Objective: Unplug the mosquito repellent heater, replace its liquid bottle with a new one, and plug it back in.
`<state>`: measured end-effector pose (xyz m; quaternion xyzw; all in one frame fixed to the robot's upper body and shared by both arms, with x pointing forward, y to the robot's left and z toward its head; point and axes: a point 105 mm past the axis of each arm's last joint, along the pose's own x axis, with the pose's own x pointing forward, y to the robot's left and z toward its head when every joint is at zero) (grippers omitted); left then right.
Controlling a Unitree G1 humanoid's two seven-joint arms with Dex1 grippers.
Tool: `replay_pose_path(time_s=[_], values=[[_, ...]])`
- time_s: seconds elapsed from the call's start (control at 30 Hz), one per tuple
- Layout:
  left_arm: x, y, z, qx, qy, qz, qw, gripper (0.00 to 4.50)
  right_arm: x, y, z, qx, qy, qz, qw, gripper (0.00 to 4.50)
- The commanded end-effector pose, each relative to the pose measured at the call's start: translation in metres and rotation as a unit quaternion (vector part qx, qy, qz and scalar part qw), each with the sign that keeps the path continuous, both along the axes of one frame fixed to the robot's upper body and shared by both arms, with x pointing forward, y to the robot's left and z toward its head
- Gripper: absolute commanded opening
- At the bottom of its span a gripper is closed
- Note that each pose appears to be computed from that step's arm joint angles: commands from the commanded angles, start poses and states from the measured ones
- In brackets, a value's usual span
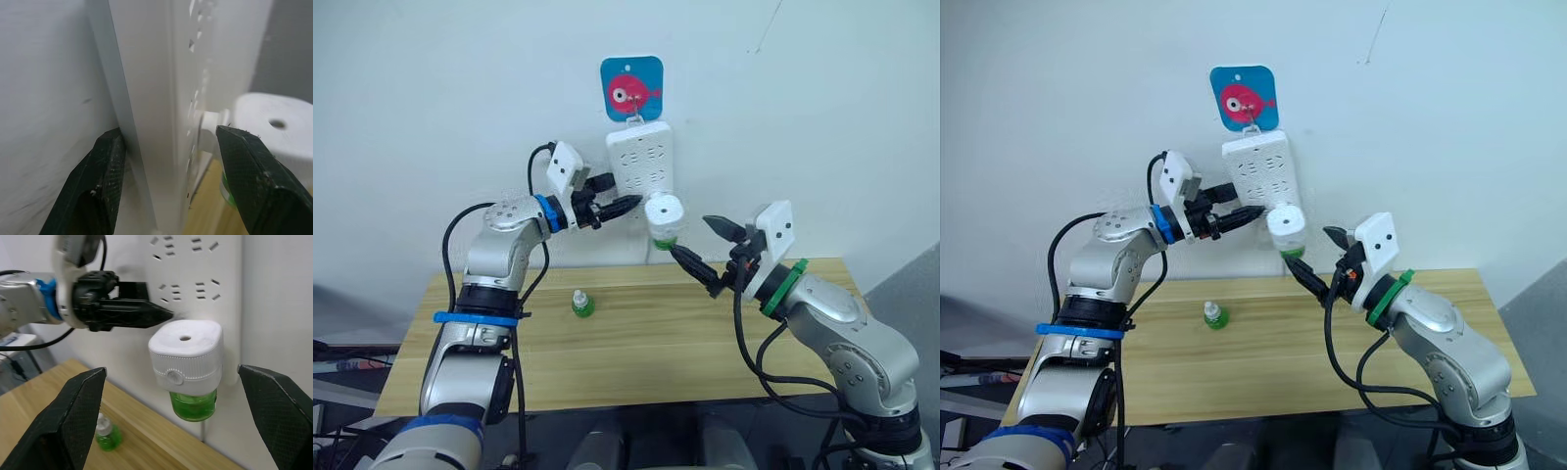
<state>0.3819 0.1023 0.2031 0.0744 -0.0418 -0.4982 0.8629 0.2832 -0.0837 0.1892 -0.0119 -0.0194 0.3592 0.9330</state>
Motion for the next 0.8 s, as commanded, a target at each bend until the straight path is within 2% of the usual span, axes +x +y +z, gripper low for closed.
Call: replay_pose_path(time_s=[0.03,0.17,0.37,0.6,0.8], values=[[-0.009,-0.012,0.014,-0.002,-0.024,-0.035,0.999,3.01,0.000,-0.005,0.007,0.000,-0.018,-0.023,1.000,4.50],[-0.011,-0.015,0.012,-0.006,-0.019,-0.041,0.999,3.01,0.002,-0.009,0.006,0.004,-0.016,-0.042,0.999,4.50],[-0.012,-0.016,0.009,-0.015,-0.011,-0.044,0.999,1.32,0.011,-0.006,-0.001,-0.030,-0.030,-0.090,0.995,4.50],[-0.011,-0.017,0.009,-0.018,-0.011,-0.042,0.999,1.32,0.013,0.020,-0.003,-0.035,-0.039,-0.086,0.995,4.50],[-0.011,-0.020,0.009,-0.018,-0.013,-0.044,0.999,1.32,0.034,0.023,0.007,-0.037,-0.067,-0.128,0.989,4.50]])
